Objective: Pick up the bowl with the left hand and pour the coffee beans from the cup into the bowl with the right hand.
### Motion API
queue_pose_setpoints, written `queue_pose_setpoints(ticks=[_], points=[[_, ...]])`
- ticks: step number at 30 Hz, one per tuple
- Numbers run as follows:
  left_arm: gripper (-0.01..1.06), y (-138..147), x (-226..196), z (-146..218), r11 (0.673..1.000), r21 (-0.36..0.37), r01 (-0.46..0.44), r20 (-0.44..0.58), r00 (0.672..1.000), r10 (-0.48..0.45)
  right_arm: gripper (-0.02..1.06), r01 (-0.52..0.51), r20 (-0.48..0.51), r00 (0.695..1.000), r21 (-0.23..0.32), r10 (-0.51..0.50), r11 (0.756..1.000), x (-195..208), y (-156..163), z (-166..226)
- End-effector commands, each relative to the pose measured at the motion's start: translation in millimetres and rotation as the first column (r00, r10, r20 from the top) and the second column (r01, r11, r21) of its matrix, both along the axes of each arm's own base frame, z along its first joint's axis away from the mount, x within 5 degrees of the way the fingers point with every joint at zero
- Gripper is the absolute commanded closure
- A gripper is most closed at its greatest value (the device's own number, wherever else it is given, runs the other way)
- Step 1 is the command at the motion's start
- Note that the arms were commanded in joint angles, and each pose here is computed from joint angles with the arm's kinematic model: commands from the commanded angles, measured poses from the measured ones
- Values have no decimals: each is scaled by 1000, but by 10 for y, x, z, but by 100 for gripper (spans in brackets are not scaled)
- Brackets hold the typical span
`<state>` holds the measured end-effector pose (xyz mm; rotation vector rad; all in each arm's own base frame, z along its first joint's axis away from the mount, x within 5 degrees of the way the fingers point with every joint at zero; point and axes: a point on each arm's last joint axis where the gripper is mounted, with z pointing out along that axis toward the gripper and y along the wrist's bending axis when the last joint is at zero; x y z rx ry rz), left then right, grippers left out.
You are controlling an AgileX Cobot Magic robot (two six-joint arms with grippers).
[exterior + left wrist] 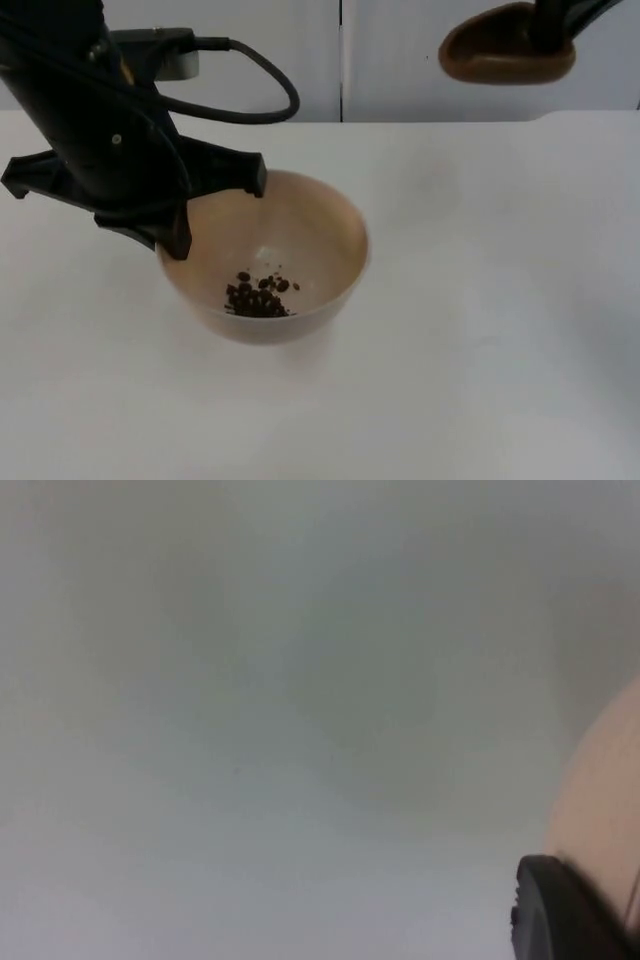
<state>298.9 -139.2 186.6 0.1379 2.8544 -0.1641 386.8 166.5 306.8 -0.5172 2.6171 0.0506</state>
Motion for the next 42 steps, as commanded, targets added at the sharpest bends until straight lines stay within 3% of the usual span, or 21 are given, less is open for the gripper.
queue_pose_setpoints(ticks=[1,6,10,17,42], points=[[105,-22,7,-55,1000,5,0,-6,1000,0,105,26,7,1000,11,-26,1000,28,-68,22],[105,-36,36,-272,1000,24,0,-48,999,1,105,35,1,999,-1,-35,999,49,-123,-120],[105,-45,73,-448,999,46,11,-69,998,-8,105,63,-9,998,5,-63,998,-6,-149,-618],[105,-44,86,-519,998,59,20,-77,997,-15,105,113,-54,992,3,-113,994,-128,-347,-1109],[105,-52,110,-514,998,53,26,-49,999,-23,105,132,-112,985,0,-131,991,-313,-486,-1944]])
